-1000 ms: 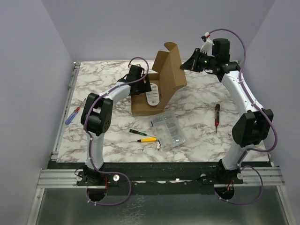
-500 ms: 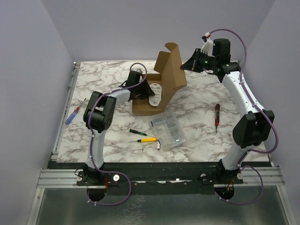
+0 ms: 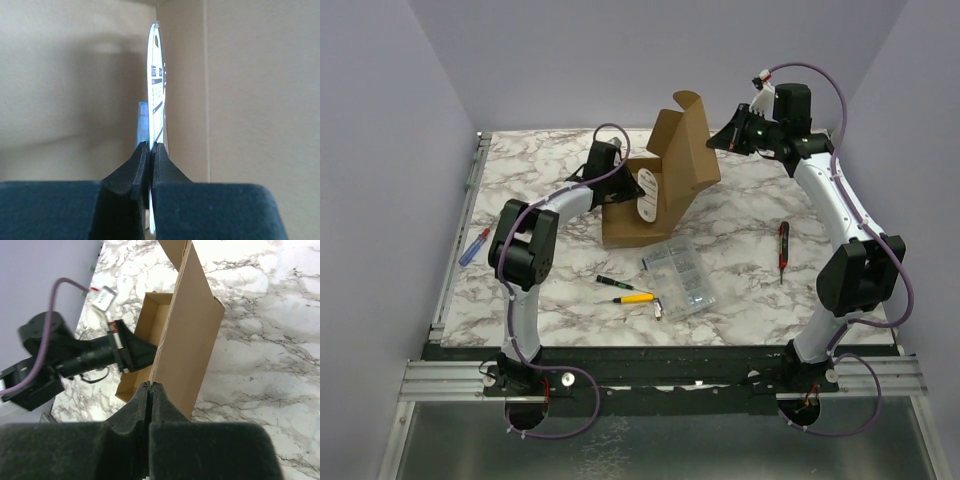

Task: Unpack the express box

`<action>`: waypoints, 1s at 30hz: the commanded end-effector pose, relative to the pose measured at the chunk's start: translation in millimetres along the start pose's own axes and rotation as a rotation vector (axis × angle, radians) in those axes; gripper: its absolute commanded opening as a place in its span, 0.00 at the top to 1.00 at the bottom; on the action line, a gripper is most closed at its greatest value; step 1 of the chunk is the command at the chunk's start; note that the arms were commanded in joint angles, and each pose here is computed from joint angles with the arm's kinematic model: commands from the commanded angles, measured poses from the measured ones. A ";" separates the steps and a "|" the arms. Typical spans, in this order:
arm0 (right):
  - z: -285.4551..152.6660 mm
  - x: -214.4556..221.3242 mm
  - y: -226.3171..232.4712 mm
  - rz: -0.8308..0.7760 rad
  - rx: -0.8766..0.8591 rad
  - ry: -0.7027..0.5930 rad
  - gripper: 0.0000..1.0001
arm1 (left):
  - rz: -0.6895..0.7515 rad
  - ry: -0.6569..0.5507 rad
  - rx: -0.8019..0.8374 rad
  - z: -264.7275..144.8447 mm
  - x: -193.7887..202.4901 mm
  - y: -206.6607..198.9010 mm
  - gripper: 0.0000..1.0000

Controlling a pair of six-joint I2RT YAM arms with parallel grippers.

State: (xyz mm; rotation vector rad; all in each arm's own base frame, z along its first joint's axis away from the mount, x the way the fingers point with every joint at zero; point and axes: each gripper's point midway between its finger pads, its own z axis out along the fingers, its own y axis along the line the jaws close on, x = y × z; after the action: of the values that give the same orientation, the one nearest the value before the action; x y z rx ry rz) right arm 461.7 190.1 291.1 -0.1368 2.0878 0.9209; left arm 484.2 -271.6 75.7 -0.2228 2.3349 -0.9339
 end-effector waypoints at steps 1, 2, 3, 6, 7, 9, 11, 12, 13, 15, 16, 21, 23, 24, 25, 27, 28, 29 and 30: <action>-3.7 -30.2 4.0 -0.007 0.030 -0.113 1.00 | 0.152 -0.167 -0.060 -62.4 -66.9 -38.6 1.00; -1.6 -34.8 3.3 -0.001 0.033 -0.128 1.00 | 0.173 -0.194 -0.073 -74.4 -76.1 -43.2 1.00; 0.3 -41.1 2.1 -0.001 0.040 -0.146 1.00 | 0.196 -0.218 -0.090 -86.5 -84.4 -45.7 1.00; 10.0 -56.2 -5.0 0.001 0.065 -0.175 1.00 | 0.254 -0.279 -0.153 -124.2 -105.9 -47.2 1.00; 14.5 -59.1 -6.7 0.002 0.067 -0.173 1.00 | 0.267 -0.292 -0.184 -135.7 -110.3 -43.2 1.00; 22.7 -65.8 -7.3 0.004 0.059 -0.176 1.00 | 0.290 -0.298 -0.251 -157.7 -114.1 -27.7 1.00; 32.7 -68.6 -9.9 0.014 0.050 -0.171 1.00 | 0.302 -0.292 -0.322 -177.9 -111.6 -7.4 1.00; 37.2 -69.1 -10.4 0.015 0.045 -0.168 1.00 | 0.308 -0.291 -0.369 -187.9 -108.8 6.0 1.00; 40.5 -70.0 -9.9 0.015 0.042 -0.170 1.00 | 0.319 -0.282 -0.408 -196.5 -103.2 18.1 1.00; 48.4 -70.1 -10.5 0.010 0.032 -0.169 1.00 | 0.330 -0.266 -0.488 -212.5 -89.8 42.4 1.00; 52.6 -70.0 -9.7 0.005 0.025 -0.167 1.00 | 0.332 -0.251 -0.519 -217.8 -81.3 53.3 1.00; 65.8 -73.1 -14.0 -0.022 0.034 -0.143 1.00 | 0.246 -0.174 -0.618 -229.5 -23.5 99.8 1.00; 66.0 -77.6 -14.6 -0.047 0.051 -0.141 0.99 | 0.188 -0.158 -0.654 -232.5 -1.7 116.0 1.00; 65.4 -78.9 -15.7 -0.059 0.064 -0.135 0.96 | 0.160 -0.161 -0.674 -234.8 6.1 122.5 1.00; 65.3 -78.5 -17.9 -0.070 0.081 -0.125 0.93 | 0.134 -0.161 -0.691 -236.8 14.2 128.7 1.00; 61.3 -79.4 -19.3 -0.099 0.112 -0.116 0.82 | 0.091 -0.172 -0.718 -240.9 26.1 138.2 1.00; 58.6 -79.6 -20.3 -0.113 0.131 -0.114 0.75 | 0.074 -0.179 -0.733 -243.3 30.4 142.4 1.00; 54.0 -81.1 -20.0 -0.125 0.149 -0.115 0.66 | 0.058 -0.190 -0.747 -245.8 33.1 146.1 1.00; 48.6 -83.1 -19.3 -0.140 0.169 -0.119 0.58 | 0.046 -0.198 -0.759 -248.1 36.5 148.9 1.00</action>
State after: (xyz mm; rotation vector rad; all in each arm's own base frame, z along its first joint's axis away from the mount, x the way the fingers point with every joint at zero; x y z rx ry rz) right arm 561.6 204.0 321.4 -0.1088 1.9663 0.7912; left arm 324.4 -49.6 89.5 -0.3627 2.4862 -0.0195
